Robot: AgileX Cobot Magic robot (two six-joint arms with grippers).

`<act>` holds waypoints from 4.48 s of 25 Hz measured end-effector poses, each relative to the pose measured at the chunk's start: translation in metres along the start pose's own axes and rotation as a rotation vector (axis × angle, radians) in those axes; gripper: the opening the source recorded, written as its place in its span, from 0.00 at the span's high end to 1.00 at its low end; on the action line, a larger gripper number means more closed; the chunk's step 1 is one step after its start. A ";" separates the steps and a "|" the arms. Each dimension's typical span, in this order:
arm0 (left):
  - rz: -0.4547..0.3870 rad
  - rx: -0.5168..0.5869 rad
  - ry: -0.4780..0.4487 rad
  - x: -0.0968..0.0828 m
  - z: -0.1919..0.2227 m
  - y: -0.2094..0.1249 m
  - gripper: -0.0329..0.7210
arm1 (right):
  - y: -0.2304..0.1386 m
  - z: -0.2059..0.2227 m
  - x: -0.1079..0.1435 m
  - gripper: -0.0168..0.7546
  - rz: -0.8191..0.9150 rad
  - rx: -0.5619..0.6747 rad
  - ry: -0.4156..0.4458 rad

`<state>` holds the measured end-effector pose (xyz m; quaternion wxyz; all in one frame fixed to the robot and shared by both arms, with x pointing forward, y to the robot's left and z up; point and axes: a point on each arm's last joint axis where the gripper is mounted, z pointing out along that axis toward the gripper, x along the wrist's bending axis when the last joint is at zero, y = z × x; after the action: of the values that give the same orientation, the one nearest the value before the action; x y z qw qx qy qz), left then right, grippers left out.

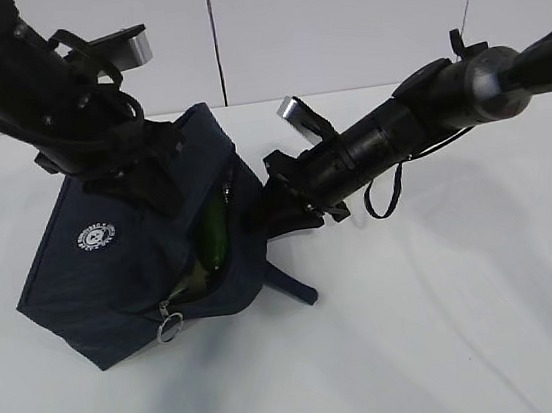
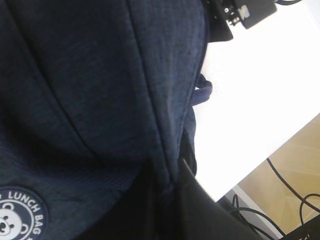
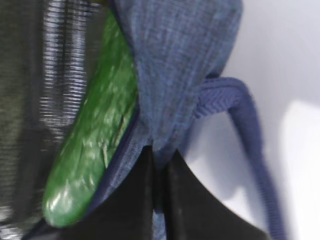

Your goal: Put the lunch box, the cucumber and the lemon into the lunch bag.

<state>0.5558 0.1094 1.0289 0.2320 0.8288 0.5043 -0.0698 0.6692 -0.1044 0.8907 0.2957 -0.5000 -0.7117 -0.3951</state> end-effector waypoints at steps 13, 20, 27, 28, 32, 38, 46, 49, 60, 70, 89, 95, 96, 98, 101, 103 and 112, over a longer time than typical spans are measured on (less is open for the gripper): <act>-0.025 -0.023 -0.038 -0.004 0.000 0.002 0.93 | 0.012 -0.013 0.011 0.95 -0.046 -0.030 0.097; -0.069 -0.099 -0.128 -0.012 -0.003 0.010 0.93 | 0.028 -0.058 0.033 0.95 -0.112 -0.056 0.016; -0.140 -0.164 -0.271 -0.022 0.004 0.019 0.93 | 0.043 -0.100 0.063 0.95 -0.173 -0.063 -0.131; -0.145 -0.167 -0.288 -0.023 0.008 0.020 0.93 | 0.045 -0.104 0.068 0.95 -0.182 -0.063 -0.149; -0.153 -0.202 -0.297 -0.028 0.015 0.024 0.93 | 0.048 -0.115 0.080 0.95 -0.188 -0.075 -0.189; -0.158 -0.213 -0.291 -0.026 0.017 0.026 0.93 | 0.046 -0.119 0.082 0.95 -0.165 -0.060 -0.236; -0.192 -0.178 -0.292 -0.019 0.037 0.027 0.92 | 0.045 -0.120 0.080 0.95 -0.166 -0.048 -0.266; -0.197 -0.175 -0.297 -0.020 0.039 0.027 0.83 | 0.045 -0.120 0.081 0.91 -0.167 -0.047 -0.265; -0.166 -0.172 -0.293 -0.023 0.030 0.025 0.38 | 0.048 -0.120 0.090 0.49 -0.155 -0.084 -0.199; -0.059 -0.268 -0.177 -0.014 -0.031 0.020 0.38 | 0.073 -0.152 0.139 0.49 -0.299 -0.225 -0.199; 0.189 -0.543 0.058 -0.034 -0.134 -0.004 0.42 | -0.006 -0.296 0.367 0.66 -0.830 -0.644 -0.298; 0.210 -0.617 0.070 -0.041 -0.155 -0.011 0.43 | -0.059 -0.327 0.416 0.67 -0.927 -0.737 -0.336; 0.216 -0.625 0.075 -0.042 -0.158 -0.013 0.43 | -0.066 -0.331 0.421 0.67 -0.938 -0.749 -0.340; 0.226 -0.643 0.080 -0.044 -0.165 -0.016 0.43 | -0.085 -0.340 0.435 0.67 -0.950 -0.784 -0.349; 0.239 -0.664 0.090 -0.047 -0.173 -0.021 0.43 | -0.113 -0.355 0.451 0.67 -0.948 -0.848 -0.403; 0.244 -0.675 0.092 -0.048 -0.177 -0.023 0.43 | -0.134 -0.365 0.461 0.67 -0.943 -0.895 -0.445; 0.259 -0.700 0.091 -0.053 -0.190 -0.032 0.43 | -0.229 -0.382 0.462 0.67 -0.834 -0.948 -0.643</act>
<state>0.4800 0.1653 1.2054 0.4856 0.7585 0.3984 0.1737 0.3129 -0.2544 1.4025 -0.3546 -0.3527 -0.6471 -0.5754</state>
